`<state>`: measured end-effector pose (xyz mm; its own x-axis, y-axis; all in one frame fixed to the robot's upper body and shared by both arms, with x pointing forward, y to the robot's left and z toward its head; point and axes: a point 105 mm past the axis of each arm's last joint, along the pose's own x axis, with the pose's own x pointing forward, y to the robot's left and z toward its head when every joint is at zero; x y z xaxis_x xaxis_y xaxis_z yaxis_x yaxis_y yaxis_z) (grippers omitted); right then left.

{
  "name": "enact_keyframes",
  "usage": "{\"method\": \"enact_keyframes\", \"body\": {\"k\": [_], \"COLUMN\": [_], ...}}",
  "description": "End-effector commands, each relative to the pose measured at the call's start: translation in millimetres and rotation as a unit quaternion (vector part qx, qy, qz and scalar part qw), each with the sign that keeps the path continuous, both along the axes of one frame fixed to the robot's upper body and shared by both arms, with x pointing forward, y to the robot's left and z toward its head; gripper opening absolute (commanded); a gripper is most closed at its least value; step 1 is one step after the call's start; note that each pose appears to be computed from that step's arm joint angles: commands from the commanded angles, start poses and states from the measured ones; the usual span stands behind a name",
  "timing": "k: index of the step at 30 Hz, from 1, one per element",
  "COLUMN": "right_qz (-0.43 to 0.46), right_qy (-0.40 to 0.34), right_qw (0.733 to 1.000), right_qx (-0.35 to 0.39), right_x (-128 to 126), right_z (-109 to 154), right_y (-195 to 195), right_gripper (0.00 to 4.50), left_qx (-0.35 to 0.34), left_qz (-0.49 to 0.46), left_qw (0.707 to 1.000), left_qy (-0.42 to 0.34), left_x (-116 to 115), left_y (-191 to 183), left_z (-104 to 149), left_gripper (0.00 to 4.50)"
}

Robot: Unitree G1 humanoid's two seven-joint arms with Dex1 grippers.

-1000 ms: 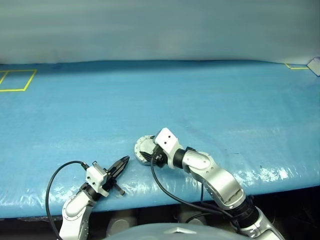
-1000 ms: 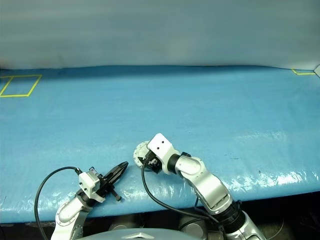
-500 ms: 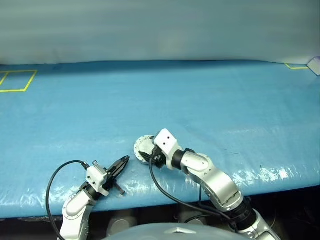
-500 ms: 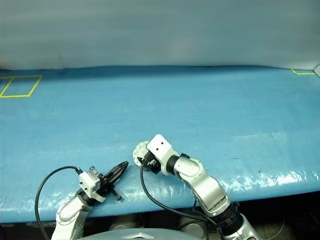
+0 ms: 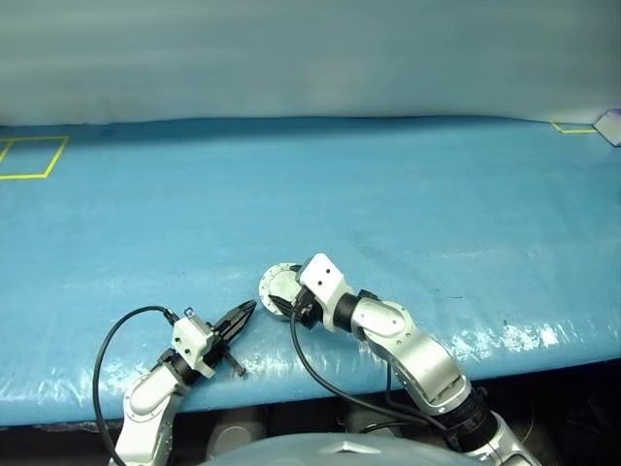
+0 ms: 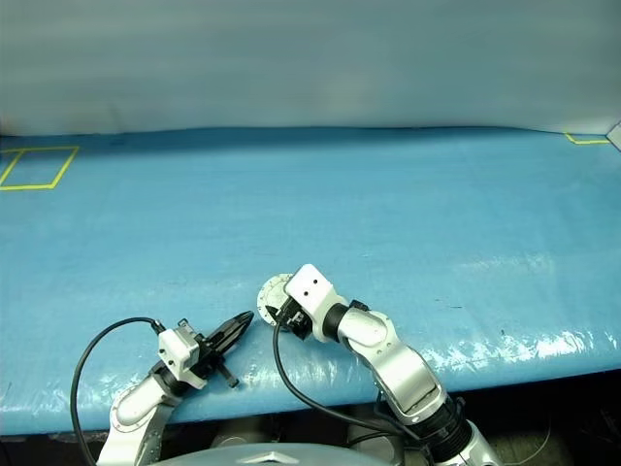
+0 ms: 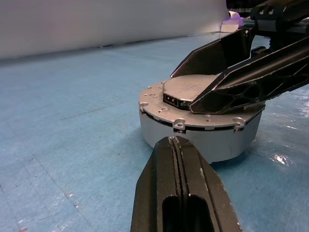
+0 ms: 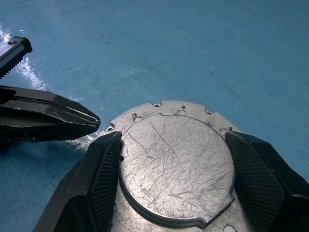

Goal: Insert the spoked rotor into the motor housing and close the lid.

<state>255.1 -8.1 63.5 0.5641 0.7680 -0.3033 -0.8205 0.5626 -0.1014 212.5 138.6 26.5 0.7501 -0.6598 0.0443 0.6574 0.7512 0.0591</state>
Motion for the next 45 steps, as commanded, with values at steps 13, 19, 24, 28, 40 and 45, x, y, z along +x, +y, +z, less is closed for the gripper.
{"method": "enact_keyframes", "body": {"k": [13, 19, 24, 28, 40, 45], "right_qz": [-0.028, 0.009, 0.017, -0.003, -0.006, -0.011], "right_qy": [0.057, 0.022, 0.006, 0.031, 0.045, 0.046], "right_qw": [0.998, 0.999, 0.999, 0.999, 0.999, 0.999], "right_qx": [0.005, -0.026, -0.050, -0.032, -0.022, -0.023], "right_x": [2.5, -4.2, -5.4, -3.7, -4.3, -3.9], "right_z": [-14.6, -17.4, -23.0, -23.2, -22.2, -22.3], "right_y": [-5.1, -1.1, -3.2, -2.9, -0.1, -1.2], "right_gripper": [3.07, 3.07, 3.07, 3.07, 3.07, 3.07], "left_qx": [0.006, 0.005, 0.003, 0.003, -0.024, -0.068], "left_qz": [-0.005, -0.004, 0.000, 0.001, 0.087, 0.019], "left_qw": [1.000, 1.000, 1.000, 1.000, 0.989, 0.981], "left_qy": [-0.020, -0.020, -0.020, -0.022, 0.121, 0.178], "left_x": [6.9, 7.5, 8.3, 9.1, 40.7, 46.3], "left_y": [-9.5, -10.0, -9.7, -9.4, 14.1, 8.8], "left_z": [22.7, 24.5, 26.1, 27.2, 33.4, 57.1], "left_gripper": [0.00, 0.00, 0.00, 0.00, 0.00, 0.00]}}
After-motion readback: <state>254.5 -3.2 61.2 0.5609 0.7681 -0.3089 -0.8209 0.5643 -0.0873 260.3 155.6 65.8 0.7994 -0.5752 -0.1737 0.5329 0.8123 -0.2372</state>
